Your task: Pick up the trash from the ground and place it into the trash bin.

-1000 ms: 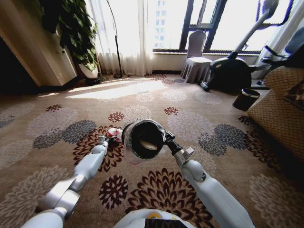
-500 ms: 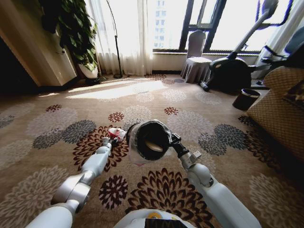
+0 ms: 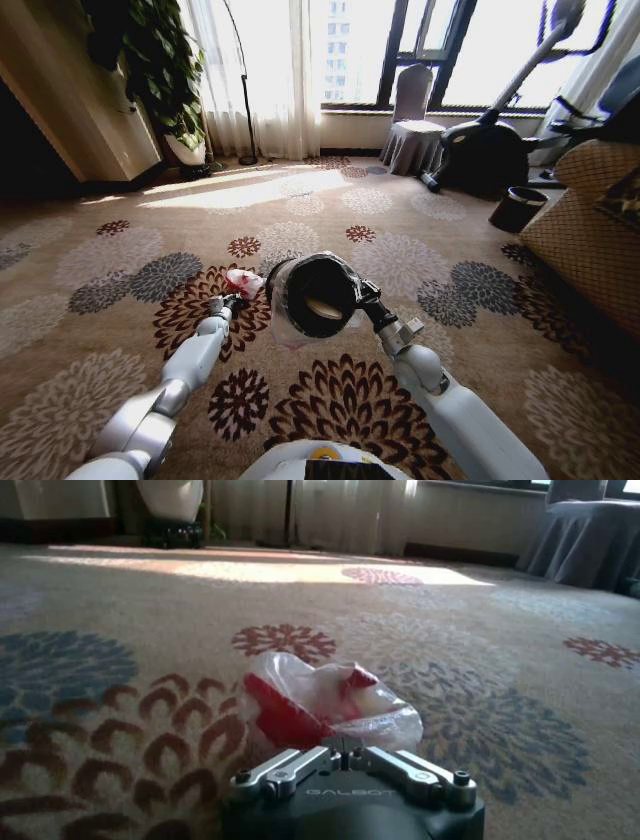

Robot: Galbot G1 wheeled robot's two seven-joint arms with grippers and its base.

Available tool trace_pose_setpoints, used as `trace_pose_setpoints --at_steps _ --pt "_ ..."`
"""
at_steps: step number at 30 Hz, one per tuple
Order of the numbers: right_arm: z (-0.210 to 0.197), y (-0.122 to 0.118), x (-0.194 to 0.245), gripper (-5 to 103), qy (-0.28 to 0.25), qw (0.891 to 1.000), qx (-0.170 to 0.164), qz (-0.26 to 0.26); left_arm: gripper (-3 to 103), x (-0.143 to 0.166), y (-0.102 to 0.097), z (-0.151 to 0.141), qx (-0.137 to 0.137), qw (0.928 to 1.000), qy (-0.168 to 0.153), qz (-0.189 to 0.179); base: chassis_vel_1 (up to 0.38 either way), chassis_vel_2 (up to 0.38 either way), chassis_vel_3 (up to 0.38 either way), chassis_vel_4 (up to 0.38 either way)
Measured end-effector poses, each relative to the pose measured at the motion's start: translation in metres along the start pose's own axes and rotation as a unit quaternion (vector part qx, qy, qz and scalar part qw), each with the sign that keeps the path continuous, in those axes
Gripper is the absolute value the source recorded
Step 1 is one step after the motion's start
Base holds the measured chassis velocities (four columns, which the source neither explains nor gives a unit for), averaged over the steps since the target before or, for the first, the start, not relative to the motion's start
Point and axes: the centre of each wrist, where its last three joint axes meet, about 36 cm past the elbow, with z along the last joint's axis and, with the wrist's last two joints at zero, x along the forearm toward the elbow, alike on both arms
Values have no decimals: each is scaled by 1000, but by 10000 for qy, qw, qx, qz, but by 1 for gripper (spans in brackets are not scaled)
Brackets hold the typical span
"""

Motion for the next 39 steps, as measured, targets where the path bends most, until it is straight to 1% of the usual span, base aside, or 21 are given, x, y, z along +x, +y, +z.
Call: trace_pose_setpoints --at_steps 1,5,7,9,10,12,16,17,19,20,23,25,27,28,30,31,34,35,36,38,39 --pt "0 0 0 0 0 10000 0 0 0 0 0 0 0 10000 0 0 0 0 0 0" --pt "3 -1 0 0 19 10000 -15 42 0 20 16 6 -136 9997 -196 -61 0 0 0 0" --pt "3 -1 0 0 20 10000 -19 46 0 21 17 6 -148 9996 -215 -75 0 0 0 0" --pt "4 1 -2 0 -26 10000 -43 34 -3 27 26 9 -218 9988 -380 -197 0 0 0 0" --pt "3 1 -3 0 -41 10000 -44 27 2 28 29 9 -233 9986 -438 -208 0 0 0 0" --pt "2 0 -4 0 -52 10000 -45 22 2 28 31 8 -252 9982 -504 -184 0 0 0 0" --pt "-5 -3 -3 0 -77 10000 -25 1 23 24 35 0 -295 9980 -558 -104 0 0 0 0" --pt "-5 -3 -3 0 -77 10000 -25 1 23 24 35 0 -295 9980 -558 -104 0 0 0 0" --pt "-6 -2 0 0 -83 10000 -34 -15 34 18 33 -7 -275 9985 -458 -102 0 0 0 0" --pt "-6 -2 0 0 -83 10000 -34 -15 34 18 33 -7 -275 9985 -458 -102 0 0 0 0" --pt "-10 -2 5 0 -78 10000 -18 -12 50 9 29 -15 -149 9991 -390 -118 -49 58 61 -58" --pt "-10 -3 6 0 -65 10000 -11 -1 50 6 28 -18 -106 9992 -372 -119 -73 95 85 -79" --pt "-10 -4 8 0 -64 10000 -8 12 61 2 25 -23 -58 9994 -331 -104 -140 123 134 -144" --pt "-10 -4 8 0 -64 10000 -8 12 61 2 25 -23 -58 9994 -331 -104 -156 139 134 -169" --pt "-9 -2 8 0 -117 9999 -47 27 72 -3 22 -28 36 9997 -254 -36 -155 157 156 -159" --pt "-9 -2 8 0 -117 9999 -47 27 72 -3 22 -28 36 9997 -254 -36 -154 157 143 -149" --pt "-8 -1 9 0 -117 9999 -65 45 88 -10 12 -35 357 9993 -24 -46 -131 106 102 -108" --pt "-8 -1 9 0 -117 9999 -65 45 88 -10 12 -35 357 9993 -24 -46 -104 91 56 -63" --pt "-7 -1 10 0 -100 9999 -55 57 93 -13 11 -37 459 9989 89 -64 -37 51 56 -25" --pt "-5 0 13 0 -63 9999 -49 76 100 -15 9 -37 673 9967 456 -81 0 0 0 0" --pt "-5 0 13 0 -63 9999 -49 76 100 -15 9 -37 673 9967 456 -81 0 0 0 0"
